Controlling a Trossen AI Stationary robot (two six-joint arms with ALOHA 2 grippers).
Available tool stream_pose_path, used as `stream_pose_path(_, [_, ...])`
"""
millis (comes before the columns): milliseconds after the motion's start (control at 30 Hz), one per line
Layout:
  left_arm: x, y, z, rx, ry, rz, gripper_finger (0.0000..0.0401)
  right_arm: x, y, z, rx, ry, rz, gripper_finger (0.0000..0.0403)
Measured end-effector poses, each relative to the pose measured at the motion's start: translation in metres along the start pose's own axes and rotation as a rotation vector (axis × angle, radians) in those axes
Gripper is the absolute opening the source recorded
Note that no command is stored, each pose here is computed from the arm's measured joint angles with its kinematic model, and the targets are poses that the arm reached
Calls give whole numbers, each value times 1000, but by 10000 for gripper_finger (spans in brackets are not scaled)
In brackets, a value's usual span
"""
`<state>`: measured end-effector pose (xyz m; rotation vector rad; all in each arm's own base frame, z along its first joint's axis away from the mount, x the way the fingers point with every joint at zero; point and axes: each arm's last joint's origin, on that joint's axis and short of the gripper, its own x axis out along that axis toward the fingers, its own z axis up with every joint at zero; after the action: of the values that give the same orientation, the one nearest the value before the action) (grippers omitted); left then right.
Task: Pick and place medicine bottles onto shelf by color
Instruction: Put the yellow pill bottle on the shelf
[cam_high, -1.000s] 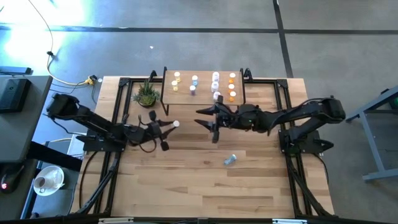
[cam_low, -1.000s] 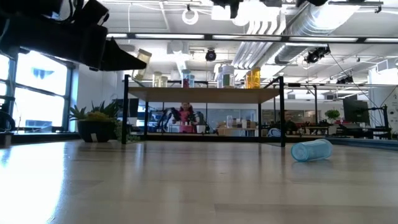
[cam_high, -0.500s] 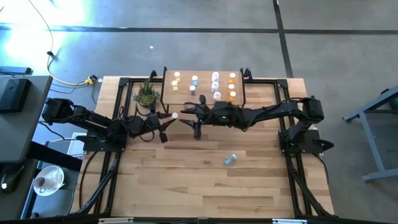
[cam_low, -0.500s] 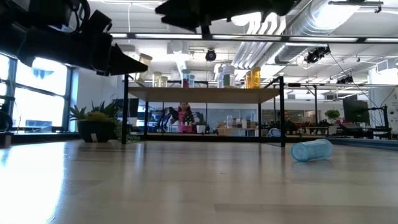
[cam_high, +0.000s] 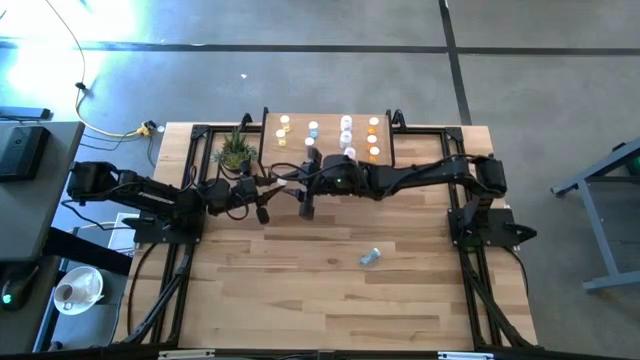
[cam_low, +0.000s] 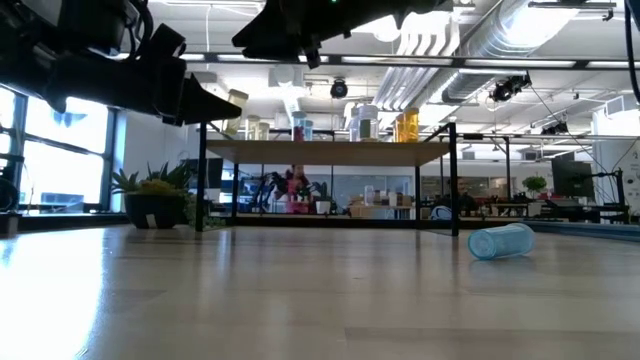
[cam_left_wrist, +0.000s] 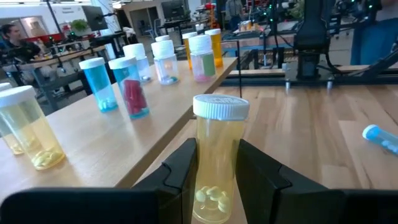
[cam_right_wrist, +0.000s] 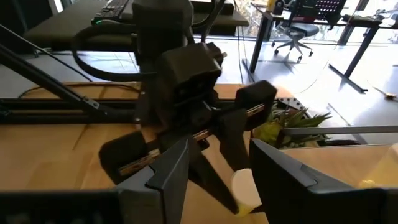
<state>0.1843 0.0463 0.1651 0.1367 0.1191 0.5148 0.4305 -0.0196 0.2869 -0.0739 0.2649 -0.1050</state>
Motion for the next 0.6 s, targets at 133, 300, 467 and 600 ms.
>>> stream_pose_path(133, [0,0,0,16,-1,-4,85,0,-3,-1,-24,7,-4,161])
stream_pose_path(300, [0,-2,5,3,-62,-83,85,1,-12,-5,-6,40,-10,161])
stream_pose_path(467, [0,-2,6,-17,-70,-85,85,0,-12,-3,-9,18,45,161])
stream_pose_path(600, [-1,-2,10,-53,-105,-98,85,3,-11,-5,-7,14,51,161])
